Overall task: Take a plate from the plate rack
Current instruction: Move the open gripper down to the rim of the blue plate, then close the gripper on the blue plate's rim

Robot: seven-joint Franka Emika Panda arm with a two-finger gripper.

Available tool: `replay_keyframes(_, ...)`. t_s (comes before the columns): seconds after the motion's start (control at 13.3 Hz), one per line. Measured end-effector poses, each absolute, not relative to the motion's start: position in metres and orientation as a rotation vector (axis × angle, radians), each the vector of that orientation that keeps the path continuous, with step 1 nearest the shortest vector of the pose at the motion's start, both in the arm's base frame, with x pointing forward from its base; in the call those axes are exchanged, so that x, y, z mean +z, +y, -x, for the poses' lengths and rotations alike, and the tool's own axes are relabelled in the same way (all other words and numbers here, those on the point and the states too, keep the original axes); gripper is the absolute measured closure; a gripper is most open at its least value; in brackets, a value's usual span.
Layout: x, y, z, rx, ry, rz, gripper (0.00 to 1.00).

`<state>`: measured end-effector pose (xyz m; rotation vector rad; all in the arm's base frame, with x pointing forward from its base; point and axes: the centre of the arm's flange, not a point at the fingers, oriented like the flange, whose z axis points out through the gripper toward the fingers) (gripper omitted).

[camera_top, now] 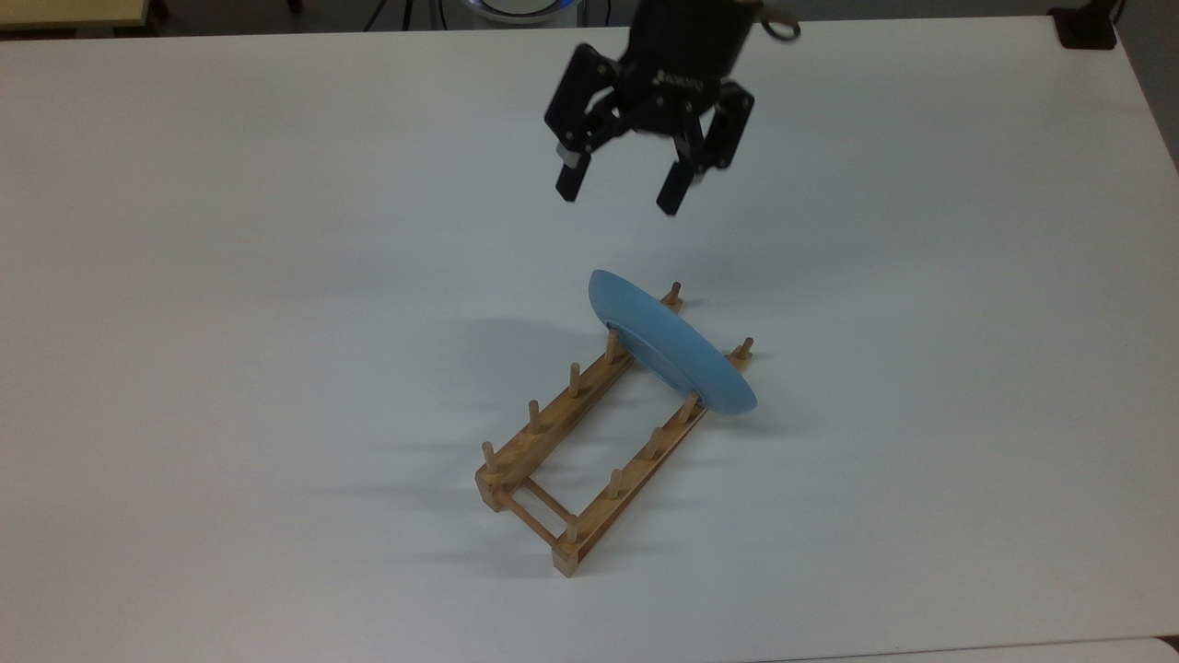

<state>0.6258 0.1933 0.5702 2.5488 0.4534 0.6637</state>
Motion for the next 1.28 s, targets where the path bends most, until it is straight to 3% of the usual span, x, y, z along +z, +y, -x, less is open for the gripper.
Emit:
replay_keyframes(0.3, 0.506, 0.221, -0.641, 0.677, 0.309, -2.487, 0.07)
replay_keyframes(0.68, 0.502, 0.233, -0.640, 0.690, 0.323, -2.475, 0.07)
replay_keyframes(0.9, 0.486, 0.234, -0.645, 0.675, 0.368, -2.409, 0.19)
replay_keyframes(1.28, 0.462, 0.239, -0.648, 0.644, 0.407, -2.378, 0.27)
